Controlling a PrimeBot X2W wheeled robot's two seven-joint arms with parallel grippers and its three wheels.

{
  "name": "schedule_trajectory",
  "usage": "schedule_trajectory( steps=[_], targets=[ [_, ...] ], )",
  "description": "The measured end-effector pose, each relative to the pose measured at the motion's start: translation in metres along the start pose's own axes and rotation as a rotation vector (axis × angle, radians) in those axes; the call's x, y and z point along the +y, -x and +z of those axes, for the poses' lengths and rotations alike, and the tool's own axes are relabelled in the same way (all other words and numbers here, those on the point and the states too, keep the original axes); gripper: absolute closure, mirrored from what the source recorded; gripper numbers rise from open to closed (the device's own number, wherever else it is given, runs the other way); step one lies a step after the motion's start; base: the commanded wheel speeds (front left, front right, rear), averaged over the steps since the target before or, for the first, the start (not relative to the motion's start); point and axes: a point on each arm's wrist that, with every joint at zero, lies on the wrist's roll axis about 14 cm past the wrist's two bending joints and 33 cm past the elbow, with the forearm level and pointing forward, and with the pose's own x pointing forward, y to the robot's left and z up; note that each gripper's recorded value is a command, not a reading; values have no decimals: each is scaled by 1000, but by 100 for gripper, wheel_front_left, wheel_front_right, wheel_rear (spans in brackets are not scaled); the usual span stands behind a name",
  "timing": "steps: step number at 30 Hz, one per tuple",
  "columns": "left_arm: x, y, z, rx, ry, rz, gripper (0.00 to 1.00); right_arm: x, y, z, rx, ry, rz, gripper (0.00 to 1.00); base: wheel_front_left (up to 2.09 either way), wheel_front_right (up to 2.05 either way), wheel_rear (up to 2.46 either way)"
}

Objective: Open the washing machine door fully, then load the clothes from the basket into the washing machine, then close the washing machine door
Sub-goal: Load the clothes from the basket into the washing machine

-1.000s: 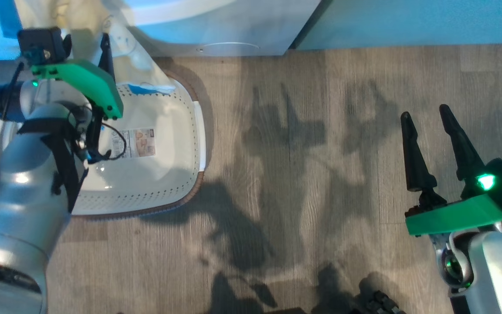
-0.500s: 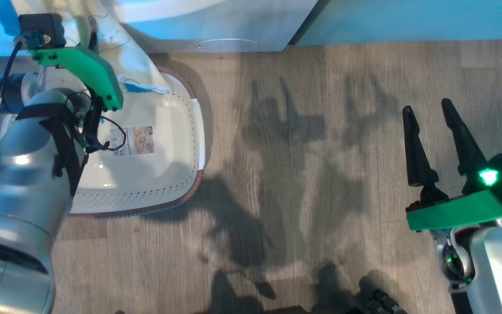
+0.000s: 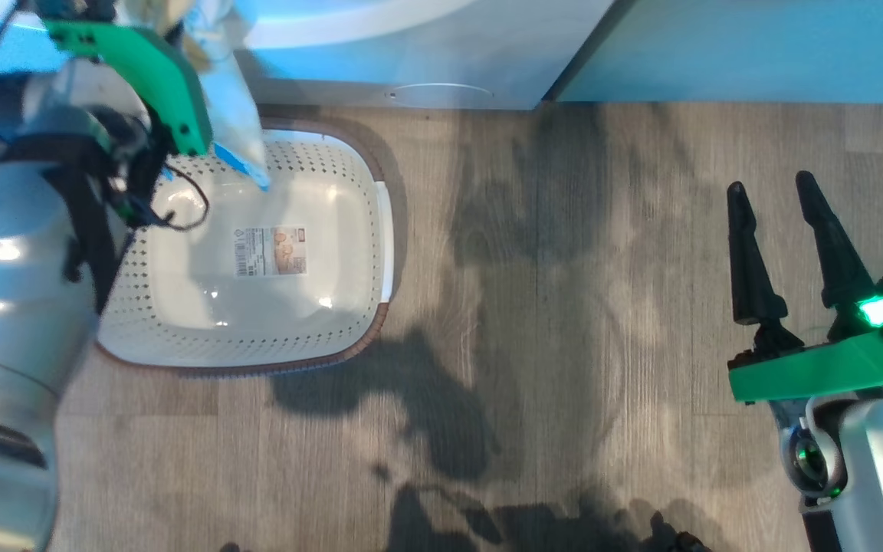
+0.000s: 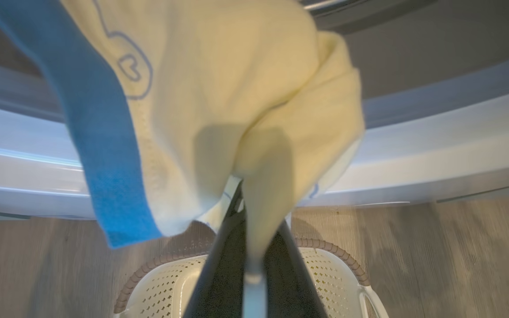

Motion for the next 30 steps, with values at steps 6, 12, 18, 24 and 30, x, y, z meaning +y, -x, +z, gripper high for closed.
schedule_trajectory(
  steps=[6, 12, 18, 24, 30],
  targets=[
    [9, 12, 40, -44, -56, -3, 100, 2, -1, 4, -11, -2, 5, 0, 0, 0, 0],
    [11, 17, 85, -103, -106, 4, 100, 0, 0, 1, -5, -11, -2, 0, 0, 0, 0],
    [12, 12, 108, -127, -116, 17, 100, -4, 3, -4, 10, -28, -15, 0, 0, 0, 0],
    [18, -3, 127, -180, -106, 45, 100, -13, 9, -9, 30, -39, -44, 0, 0, 0, 0],
    [29, -22, 146, -258, -130, 85, 100, -24, 13, -13, 46, -46, -77, 0, 0, 0, 0]
  ],
)
